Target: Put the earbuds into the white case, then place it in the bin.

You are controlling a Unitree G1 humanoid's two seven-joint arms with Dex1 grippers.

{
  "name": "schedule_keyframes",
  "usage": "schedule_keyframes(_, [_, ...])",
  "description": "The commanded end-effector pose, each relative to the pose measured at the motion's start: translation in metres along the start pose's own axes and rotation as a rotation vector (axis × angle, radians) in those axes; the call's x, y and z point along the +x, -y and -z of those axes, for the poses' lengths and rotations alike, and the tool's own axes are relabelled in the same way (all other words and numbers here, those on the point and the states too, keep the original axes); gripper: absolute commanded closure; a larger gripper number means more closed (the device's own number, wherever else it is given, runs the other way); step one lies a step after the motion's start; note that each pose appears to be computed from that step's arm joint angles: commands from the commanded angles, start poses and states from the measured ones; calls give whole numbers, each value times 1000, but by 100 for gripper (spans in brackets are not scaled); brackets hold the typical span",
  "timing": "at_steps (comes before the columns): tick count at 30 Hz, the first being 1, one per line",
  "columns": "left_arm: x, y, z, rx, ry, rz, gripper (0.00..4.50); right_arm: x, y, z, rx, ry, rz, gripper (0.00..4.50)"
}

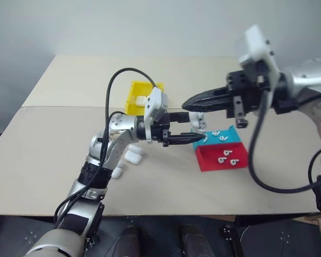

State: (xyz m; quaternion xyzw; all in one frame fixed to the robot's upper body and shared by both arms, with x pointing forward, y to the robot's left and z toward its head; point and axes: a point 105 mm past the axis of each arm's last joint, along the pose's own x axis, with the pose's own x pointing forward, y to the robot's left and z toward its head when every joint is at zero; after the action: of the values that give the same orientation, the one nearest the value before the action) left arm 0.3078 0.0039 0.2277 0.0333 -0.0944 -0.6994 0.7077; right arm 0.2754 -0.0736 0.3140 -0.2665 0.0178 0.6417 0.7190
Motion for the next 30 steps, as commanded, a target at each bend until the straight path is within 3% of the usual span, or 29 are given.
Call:
schedule_keyframes(1, [7,1,-11,59,14,17,171,5,1,-2,-72,-97,-48,446])
schedule_keyframes(6, [5,-2,-14,70,30,-2,171,10,5,23,-148,-260,-62,446])
schedule_keyframes(13, [-4,-4,-21,78,80,-86,171,-19,14,37,-97,-293,5,446])
schedule_keyframes(18, [-15,-4,-22,90,106,-177,171,-33,21,22,-33,-93,152,446])
schedule_keyframes(22, [-28,-23,-25,114,115,-402,171,-54,26,9,60,153,348,446])
schedule_keyframes(24, [-39,-38,-27,139,110,-555,171,-64,25,15,124,215,438,446])
schedule_keyframes(30, [-77,-113,-18,151,27,-1118,171,-64,6,49,241,228,628,446])
